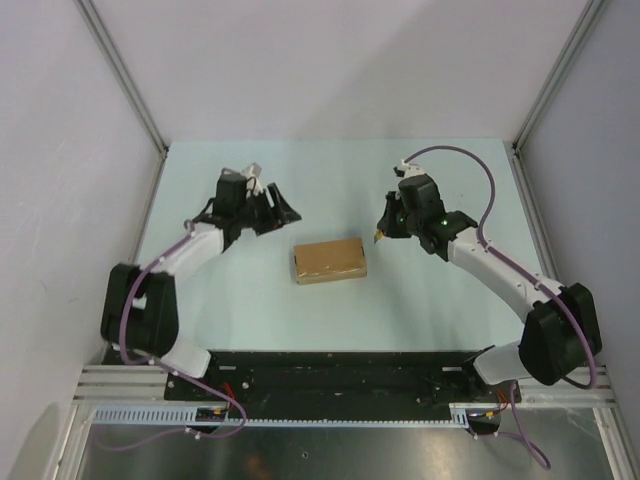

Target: Unpack the express box

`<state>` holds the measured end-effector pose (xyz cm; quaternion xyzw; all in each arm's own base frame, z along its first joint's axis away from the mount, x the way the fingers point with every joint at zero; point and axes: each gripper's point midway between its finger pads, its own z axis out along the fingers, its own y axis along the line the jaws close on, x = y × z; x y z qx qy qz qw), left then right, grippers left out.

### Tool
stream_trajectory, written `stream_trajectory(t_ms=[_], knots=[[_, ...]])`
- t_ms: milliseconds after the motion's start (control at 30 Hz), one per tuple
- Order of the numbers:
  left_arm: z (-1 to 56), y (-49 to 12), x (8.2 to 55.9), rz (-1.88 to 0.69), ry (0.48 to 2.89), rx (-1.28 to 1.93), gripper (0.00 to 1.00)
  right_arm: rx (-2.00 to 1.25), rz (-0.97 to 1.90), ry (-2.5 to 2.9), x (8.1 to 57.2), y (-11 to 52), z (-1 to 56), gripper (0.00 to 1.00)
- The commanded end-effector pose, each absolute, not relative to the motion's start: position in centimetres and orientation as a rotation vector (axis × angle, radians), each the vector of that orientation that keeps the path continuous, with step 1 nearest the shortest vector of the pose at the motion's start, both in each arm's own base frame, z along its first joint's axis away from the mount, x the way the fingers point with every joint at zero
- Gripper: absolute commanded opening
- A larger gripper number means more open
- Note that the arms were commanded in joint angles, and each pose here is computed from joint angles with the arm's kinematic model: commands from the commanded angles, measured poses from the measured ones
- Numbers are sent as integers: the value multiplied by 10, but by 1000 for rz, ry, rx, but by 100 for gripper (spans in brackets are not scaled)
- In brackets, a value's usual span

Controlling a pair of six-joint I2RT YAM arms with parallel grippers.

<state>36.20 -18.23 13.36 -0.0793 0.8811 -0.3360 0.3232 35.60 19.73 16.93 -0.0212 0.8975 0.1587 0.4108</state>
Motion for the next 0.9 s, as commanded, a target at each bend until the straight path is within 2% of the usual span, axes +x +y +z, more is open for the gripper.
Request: stream_trajectory(t_ms=[0, 167, 400, 600, 867], knots=[[122, -188, 394, -873, 2364, -128, 68, -222, 614, 2357, 301, 229, 177, 0], [86, -202, 394, -974, 2484, -137, 63, -305, 787, 2424, 275, 250, 169, 0], [62, -203, 372, -1023, 2566, -150, 55, -335, 780, 2581, 262, 255, 129, 0], [59, -203, 358, -1045, 2593, -173, 47, -342, 769, 2590, 273, 262, 114, 0], [59, -198, 342, -1035, 2606, -201, 43, -347, 621, 2591, 296, 256, 87, 0]])
